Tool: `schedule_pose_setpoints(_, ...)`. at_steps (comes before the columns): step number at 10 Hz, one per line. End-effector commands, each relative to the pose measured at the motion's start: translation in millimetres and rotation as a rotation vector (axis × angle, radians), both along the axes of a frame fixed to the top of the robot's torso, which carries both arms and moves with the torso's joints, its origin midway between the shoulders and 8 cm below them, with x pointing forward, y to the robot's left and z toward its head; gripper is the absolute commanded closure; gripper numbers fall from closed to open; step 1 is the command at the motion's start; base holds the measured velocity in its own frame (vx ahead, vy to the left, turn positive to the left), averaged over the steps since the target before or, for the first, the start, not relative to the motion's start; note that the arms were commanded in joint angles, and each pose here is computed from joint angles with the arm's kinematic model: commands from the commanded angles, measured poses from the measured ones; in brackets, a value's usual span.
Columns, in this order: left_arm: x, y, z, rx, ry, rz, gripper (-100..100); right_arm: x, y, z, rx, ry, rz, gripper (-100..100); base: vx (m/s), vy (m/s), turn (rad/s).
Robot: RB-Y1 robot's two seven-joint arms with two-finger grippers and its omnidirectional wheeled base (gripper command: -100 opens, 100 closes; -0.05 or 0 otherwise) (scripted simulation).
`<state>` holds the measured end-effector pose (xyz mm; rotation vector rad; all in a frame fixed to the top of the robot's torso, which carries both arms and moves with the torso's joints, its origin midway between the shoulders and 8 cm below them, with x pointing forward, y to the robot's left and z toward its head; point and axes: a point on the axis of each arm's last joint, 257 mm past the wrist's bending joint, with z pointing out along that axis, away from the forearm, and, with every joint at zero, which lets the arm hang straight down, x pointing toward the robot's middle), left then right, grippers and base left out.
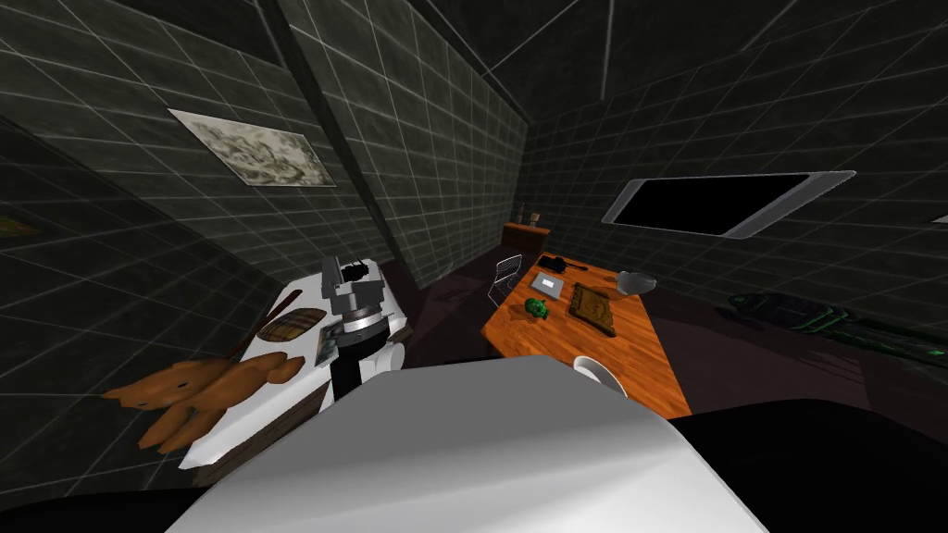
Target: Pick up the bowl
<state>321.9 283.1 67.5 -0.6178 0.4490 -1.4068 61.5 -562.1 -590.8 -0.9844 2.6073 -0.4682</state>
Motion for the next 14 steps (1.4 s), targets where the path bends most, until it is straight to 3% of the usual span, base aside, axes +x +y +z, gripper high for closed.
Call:
schedule_pose_setpoints(1, 0, 0.0, 0, 0.0, 0.0, 0.0, 0, -7, 2, -3, 0.007, 0.019, -0.011, 100, -0.162, -0.014, 0.29)
schedule_pose_setpoints(14, 0, 0.1, 0, 0.0, 0.0, 0.0, 0, -33, -12, -3, 0.037, 0.055, -0.214, 100, -0.08, -0.002, 0.162)
